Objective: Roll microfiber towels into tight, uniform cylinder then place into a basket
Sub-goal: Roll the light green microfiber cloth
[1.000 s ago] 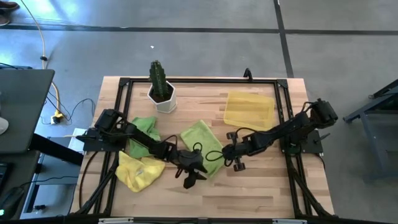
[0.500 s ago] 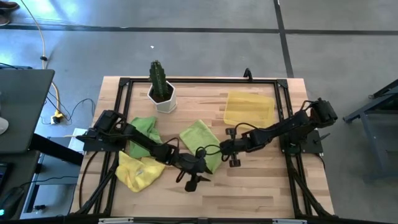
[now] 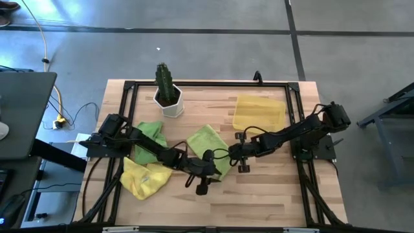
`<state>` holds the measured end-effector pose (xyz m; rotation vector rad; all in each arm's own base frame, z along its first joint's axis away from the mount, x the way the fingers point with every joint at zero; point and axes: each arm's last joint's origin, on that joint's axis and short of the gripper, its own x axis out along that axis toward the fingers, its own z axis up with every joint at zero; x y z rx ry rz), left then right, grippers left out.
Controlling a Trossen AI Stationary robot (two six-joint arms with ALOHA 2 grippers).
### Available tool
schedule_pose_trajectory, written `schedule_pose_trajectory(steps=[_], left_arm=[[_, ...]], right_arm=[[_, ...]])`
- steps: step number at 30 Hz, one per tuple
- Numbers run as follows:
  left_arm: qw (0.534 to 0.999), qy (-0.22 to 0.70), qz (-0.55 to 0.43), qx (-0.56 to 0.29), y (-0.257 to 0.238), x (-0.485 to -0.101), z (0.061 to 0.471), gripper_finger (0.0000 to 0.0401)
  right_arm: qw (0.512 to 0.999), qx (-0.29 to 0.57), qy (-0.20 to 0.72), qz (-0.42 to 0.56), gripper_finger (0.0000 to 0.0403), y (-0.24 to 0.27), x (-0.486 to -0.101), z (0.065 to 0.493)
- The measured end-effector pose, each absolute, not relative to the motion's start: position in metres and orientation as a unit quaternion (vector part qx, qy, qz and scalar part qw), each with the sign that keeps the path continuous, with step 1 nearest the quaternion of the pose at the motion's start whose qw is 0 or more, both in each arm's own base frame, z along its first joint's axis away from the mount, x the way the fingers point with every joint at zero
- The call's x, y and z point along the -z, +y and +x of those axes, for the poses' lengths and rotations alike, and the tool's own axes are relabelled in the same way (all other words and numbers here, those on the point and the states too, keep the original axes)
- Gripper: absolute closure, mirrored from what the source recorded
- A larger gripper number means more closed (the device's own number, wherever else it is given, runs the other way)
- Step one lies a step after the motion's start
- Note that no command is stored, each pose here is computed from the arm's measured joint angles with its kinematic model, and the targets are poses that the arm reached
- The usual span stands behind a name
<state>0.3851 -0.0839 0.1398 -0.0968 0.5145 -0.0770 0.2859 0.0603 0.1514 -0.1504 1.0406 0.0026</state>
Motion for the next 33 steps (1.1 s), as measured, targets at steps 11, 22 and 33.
schedule_pose_trajectory(steps=[11,22,33], left_arm=[[0.961,0.265,-0.067,0.031,-0.082,-0.132,0.386,0.0266],[0.963,0.263,-0.055,0.031,-0.083,-0.108,0.404,0.0266],[0.945,0.326,-0.004,-0.023,-0.08,-0.104,0.408,0.0278]], right_arm=[[0.858,0.01,0.51,-0.062,0.0402,0.058,-0.143,0.288],[0.858,0.026,0.511,-0.05,0.0402,0.054,-0.143,0.288],[0.854,0.026,0.517,-0.051,0.0402,0.054,-0.142,0.287]])
